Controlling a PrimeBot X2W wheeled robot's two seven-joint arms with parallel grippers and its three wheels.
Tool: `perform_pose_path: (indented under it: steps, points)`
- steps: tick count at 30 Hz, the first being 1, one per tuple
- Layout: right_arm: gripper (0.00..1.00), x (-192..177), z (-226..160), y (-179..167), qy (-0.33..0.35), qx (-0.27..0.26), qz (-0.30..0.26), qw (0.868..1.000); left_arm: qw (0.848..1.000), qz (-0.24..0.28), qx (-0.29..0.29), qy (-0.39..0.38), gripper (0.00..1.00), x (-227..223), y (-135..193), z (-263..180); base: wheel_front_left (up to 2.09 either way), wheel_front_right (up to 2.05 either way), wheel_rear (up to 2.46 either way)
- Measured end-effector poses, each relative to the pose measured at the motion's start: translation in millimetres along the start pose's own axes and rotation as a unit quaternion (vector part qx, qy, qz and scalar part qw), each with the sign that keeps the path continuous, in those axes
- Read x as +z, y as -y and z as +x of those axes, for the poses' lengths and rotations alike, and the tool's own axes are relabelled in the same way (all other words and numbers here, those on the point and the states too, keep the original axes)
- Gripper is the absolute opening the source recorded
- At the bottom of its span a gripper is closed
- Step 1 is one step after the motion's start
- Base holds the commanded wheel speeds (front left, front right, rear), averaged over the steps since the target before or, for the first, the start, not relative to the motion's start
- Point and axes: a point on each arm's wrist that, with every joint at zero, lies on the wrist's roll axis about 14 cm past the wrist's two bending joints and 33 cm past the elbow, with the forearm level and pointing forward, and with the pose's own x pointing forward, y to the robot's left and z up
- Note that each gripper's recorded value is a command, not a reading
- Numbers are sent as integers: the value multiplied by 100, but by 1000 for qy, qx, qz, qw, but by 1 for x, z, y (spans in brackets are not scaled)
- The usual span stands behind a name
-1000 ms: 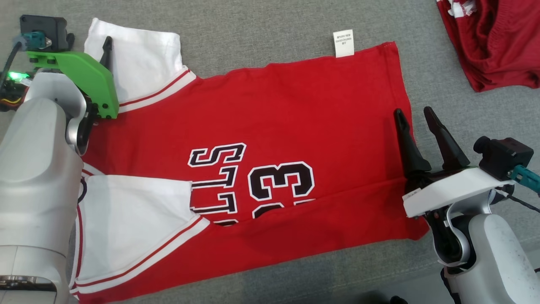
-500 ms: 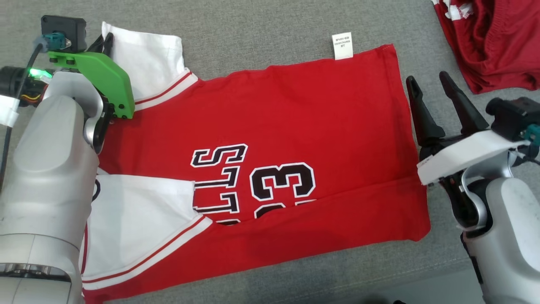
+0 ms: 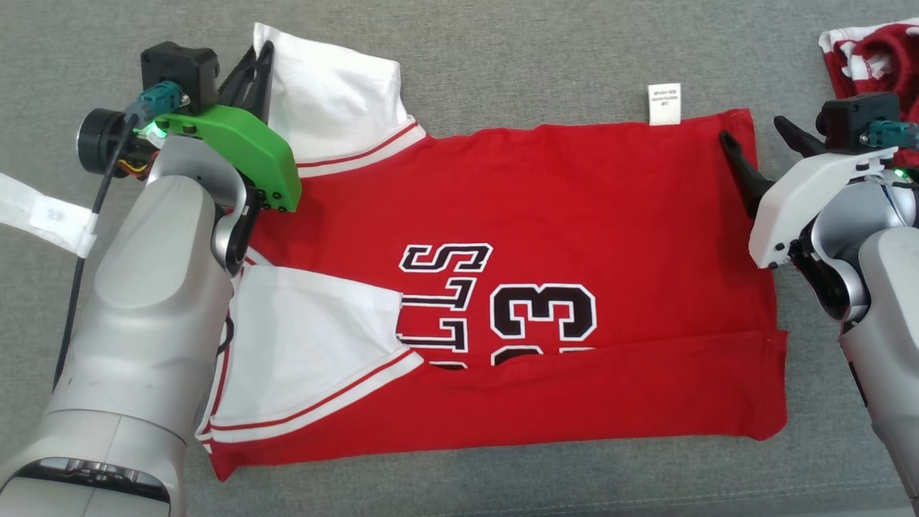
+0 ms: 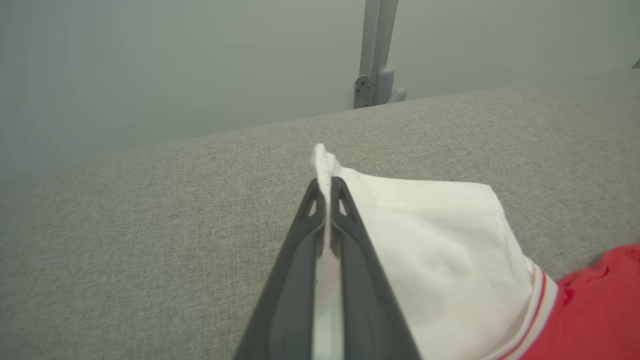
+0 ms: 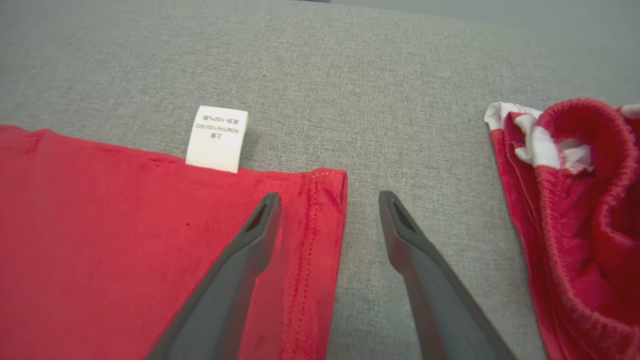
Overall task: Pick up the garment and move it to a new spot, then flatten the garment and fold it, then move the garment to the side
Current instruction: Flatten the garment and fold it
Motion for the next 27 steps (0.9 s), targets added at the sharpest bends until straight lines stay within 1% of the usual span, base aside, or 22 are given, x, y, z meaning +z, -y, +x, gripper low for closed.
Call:
perform_pose_path:
  steps: [2, 7, 8, 9, 10, 12, 13, 14, 16, 17, 18, 19, 21, 27]
  points:
    - [100, -4, 6, -3, -18, 7, -4, 1000, 1000, -1, 3, 3, 0, 1, -2, -6, 0, 0, 0]
    - [100, -3, 19, -8, -38, 16, -9, 999, 1000, -10, 13, 7, 0, 2, -10, -17, 0, 0, 0]
    - [91, -6, 20, -9, -46, 17, -11, 999, 1000, -11, 14, 6, 0, 1, -11, -19, 0, 0, 0]
    - [75, -8, 22, -9, -53, 17, -13, 998, 1000, -11, 14, 5, 0, 1, -11, -20, 0, 0, 0]
    - [50, -9, 23, -8, -58, 16, -13, 998, 1000, -12, 15, 6, 0, 1, -11, -21, 0, 0, 0]
    - [44, -9, 25, -7, -63, 16, -13, 998, 1000, -13, 15, 6, 0, 1, -12, -22, 0, 0, 0]
    - [38, -9, 25, -8, -64, 17, -13, 998, 1000, -14, 15, 6, 0, 1, -12, -23, 0, 0, 0]
    - [36, -10, 25, -8, -66, 17, -13, 998, 1000, -13, 15, 6, 0, 1, -12, -24, 0, 0, 0]
    - [26, -10, 24, -9, -65, 18, -18, 998, 1000, -12, 15, 9, 0, 2, -11, -26, 0, 0, 0]
    - [16, -9, 23, -8, -62, 17, -21, 998, 1000, -12, 15, 12, 0, 3, -12, -27, 0, 0, 0]
    - [2, -9, 22, -7, -59, 15, -23, 998, 1000, -13, 16, 14, 0, 3, -13, -28, 0, 0, 0]
    - [0, -9, 22, -7, -59, 15, -23, 998, 1000, -13, 16, 14, 0, 3, -13, -28, 0, 0, 0]
    - [0, -6, 21, -7, -46, 14, -20, 999, 1000, -14, 17, 20, 0, 5, -14, -31, 0, 0, 0]
    - [0, 19, 12, -12, 27, 18, -14, 999, 999, -24, 17, 40, 0, 8, -12, -47, 0, 0, 0]
